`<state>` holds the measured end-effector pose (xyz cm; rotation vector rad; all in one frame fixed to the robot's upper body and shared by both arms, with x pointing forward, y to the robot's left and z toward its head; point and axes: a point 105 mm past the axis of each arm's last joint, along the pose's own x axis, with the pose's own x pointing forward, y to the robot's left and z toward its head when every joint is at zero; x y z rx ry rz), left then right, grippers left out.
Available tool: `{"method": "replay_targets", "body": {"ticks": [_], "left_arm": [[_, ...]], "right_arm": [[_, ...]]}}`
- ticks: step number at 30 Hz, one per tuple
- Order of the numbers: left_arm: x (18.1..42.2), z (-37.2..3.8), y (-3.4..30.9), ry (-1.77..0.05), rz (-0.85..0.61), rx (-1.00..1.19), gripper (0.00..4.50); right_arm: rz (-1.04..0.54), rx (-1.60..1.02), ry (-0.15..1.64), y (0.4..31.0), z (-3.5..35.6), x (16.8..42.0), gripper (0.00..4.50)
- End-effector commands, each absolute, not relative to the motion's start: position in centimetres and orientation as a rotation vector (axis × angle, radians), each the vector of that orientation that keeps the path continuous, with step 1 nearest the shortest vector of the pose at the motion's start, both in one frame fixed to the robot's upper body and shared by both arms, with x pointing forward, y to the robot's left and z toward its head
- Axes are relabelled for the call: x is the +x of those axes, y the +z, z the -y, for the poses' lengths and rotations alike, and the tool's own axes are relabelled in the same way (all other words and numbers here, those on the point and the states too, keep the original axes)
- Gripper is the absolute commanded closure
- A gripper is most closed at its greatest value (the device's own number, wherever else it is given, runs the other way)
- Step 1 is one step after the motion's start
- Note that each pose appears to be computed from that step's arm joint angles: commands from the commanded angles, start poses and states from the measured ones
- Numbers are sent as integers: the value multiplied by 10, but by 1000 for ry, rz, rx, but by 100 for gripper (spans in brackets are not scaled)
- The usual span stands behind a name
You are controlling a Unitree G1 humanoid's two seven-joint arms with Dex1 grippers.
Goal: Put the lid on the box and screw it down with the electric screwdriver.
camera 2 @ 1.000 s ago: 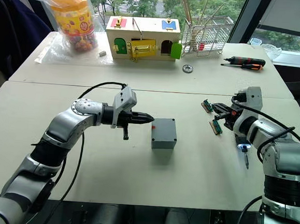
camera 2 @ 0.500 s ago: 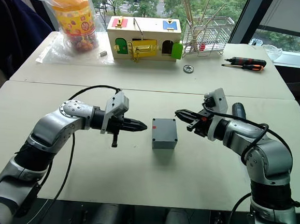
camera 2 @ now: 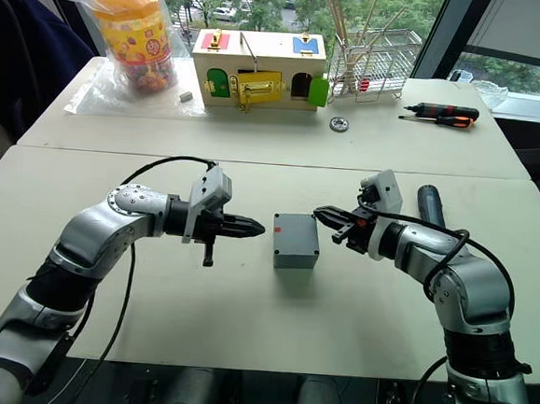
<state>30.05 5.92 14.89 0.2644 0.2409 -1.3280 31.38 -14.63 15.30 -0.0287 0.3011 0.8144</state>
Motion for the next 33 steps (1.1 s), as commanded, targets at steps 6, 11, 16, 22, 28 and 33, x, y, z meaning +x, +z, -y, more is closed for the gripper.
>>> {"method": "replay_targets", "body": {"ticks": [6, 11, 16, 22, 28, 33], "left_arm": [[298, -55, 159, -1341, -190, 283, 450], [298, -54, 159, -1338, -191, 279, 450], [299, -53, 158, -1335, -189, 275, 450], [299, -52, 158, -1330, -187, 270, 450], [300, -52, 159, -1327, -182, 270, 450], [300, -48, 173, -1343, -131, 240, 450]], "right_arm": [[-276, -43, 825, 155, 144, 315, 440], [-273, -47, 840, 157, 140, 318, 440], [-270, -58, 856, 159, 136, 320, 440], [-285, -73, 879, 158, 133, 320, 388], [-273, -94, 858, 164, 140, 321, 103], [-248, -90, 783, 200, 174, 321, 103]]}}
